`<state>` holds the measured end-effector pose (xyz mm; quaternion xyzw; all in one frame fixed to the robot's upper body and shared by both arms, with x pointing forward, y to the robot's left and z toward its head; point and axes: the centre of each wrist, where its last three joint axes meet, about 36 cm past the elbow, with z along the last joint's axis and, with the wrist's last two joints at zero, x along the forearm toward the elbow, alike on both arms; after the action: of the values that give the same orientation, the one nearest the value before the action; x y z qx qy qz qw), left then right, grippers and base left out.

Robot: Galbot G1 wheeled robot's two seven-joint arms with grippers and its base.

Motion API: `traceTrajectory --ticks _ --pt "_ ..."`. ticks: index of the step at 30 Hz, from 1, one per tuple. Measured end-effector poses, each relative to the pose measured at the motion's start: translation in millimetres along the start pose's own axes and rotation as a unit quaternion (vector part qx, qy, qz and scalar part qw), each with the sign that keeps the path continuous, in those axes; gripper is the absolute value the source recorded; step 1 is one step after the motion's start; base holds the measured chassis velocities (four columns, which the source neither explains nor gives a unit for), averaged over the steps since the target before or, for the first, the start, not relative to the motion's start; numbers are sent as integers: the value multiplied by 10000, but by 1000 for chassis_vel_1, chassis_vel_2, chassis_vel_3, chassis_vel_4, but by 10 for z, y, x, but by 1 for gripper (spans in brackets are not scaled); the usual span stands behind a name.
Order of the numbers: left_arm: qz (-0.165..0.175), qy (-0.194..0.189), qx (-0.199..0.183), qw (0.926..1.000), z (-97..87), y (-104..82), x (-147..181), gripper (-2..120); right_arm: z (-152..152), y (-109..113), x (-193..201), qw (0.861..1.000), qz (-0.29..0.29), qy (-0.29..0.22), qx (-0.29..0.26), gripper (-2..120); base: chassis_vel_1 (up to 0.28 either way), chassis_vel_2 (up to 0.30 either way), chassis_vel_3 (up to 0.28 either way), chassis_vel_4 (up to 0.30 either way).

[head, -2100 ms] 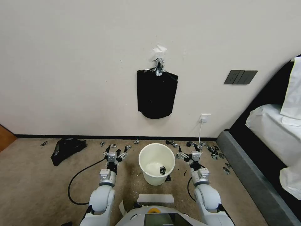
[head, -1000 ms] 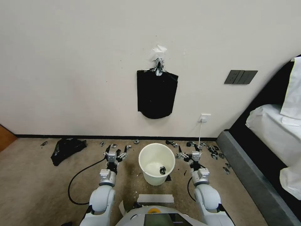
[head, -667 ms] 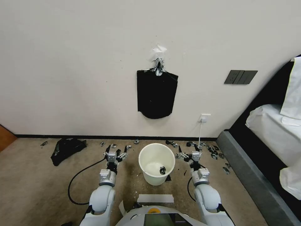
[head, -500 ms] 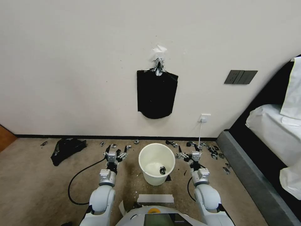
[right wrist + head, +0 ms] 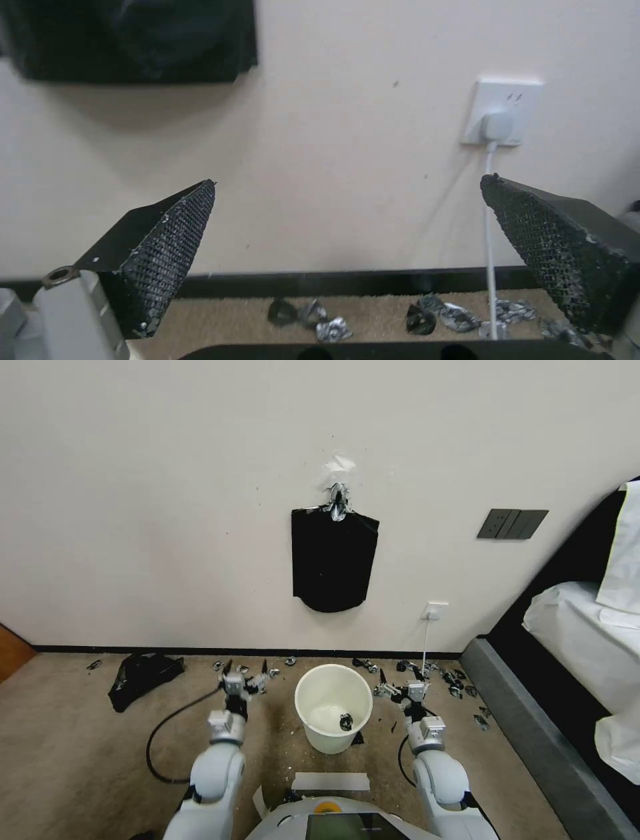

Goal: Place a trash bag onto the trash bin.

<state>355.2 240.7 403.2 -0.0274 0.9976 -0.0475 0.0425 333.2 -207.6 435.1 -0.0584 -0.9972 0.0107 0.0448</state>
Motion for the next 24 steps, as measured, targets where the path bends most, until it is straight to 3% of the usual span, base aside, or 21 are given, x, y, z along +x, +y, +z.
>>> traceTrajectory --ticks 4,11,14,17,22,24 --pt "-1 57 -23 10000 45 28 10 100 -229 61 -41 9998 176 32 -87 100 0 0 0 0" --pt "106 98 160 9998 36 32 18 100 -248 67 -48 9998 189 35 -92 100 0 0 0 0" --pt "194 86 186 9996 37 36 16 100 -216 91 -169 9997 87 -185 -142 100 0 0 0 0" --pt "262 36 246 9993 55 52 15 100 -122 144 -494 9962 -247 -783 -285 100 0 0 0 0" --pt "297 18 306 9991 61 73 21 100 -83 144 -589 9939 -392 -970 -339 100 0 0 0 0" --pt "290 -9 323 9991 69 87 20 100 -76 50 -715 9899 -621 -1241 -288 100 0 0 0 0"
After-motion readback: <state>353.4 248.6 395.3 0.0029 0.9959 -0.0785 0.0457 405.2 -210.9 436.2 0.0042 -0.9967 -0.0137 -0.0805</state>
